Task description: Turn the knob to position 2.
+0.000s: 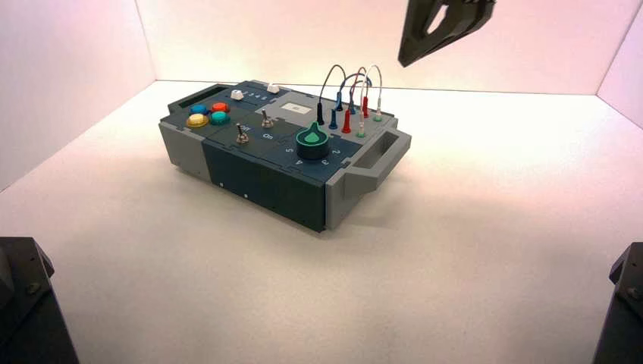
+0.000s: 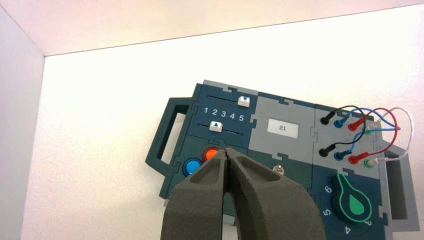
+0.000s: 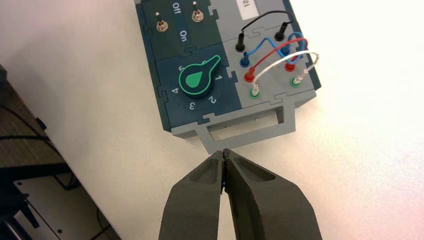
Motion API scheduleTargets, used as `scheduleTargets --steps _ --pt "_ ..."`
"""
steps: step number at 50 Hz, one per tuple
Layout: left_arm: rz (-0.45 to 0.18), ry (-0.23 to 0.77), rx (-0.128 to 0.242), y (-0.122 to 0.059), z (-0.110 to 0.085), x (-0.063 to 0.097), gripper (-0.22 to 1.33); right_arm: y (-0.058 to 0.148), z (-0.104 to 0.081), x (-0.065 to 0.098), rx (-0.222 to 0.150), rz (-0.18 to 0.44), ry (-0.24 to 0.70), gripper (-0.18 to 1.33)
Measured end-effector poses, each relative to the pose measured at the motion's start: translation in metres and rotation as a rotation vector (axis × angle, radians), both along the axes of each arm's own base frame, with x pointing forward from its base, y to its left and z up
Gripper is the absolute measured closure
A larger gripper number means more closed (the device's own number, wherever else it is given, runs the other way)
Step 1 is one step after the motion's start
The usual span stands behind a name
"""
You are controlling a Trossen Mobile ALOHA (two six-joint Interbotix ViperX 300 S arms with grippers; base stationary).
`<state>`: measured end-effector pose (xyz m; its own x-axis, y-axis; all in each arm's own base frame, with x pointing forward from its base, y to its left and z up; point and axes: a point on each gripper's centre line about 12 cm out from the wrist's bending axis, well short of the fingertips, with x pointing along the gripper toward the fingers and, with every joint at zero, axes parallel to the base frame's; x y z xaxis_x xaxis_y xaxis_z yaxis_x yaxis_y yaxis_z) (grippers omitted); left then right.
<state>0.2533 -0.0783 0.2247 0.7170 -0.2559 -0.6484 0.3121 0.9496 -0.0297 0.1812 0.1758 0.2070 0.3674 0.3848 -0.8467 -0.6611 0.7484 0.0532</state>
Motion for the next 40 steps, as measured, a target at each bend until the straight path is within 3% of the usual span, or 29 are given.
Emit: scheduleTargets --steps 23,31,40 --pt "0.0 -0.004 -0.001 0.0 0.001 0.0 1.28 0.012 -0.004 0.005 -0.019 0.02 0.018 1.29" --pt "0.0 -0.006 -0.002 0.0 0.001 0.0 1.28 0.029 -0.006 0.006 -0.031 0.061 0.03 1.29" --pt "0.002 -0.009 -0.002 0.0 0.002 0.0 1.28 0.054 -0.019 0.023 -0.068 0.077 0.067 1.29"
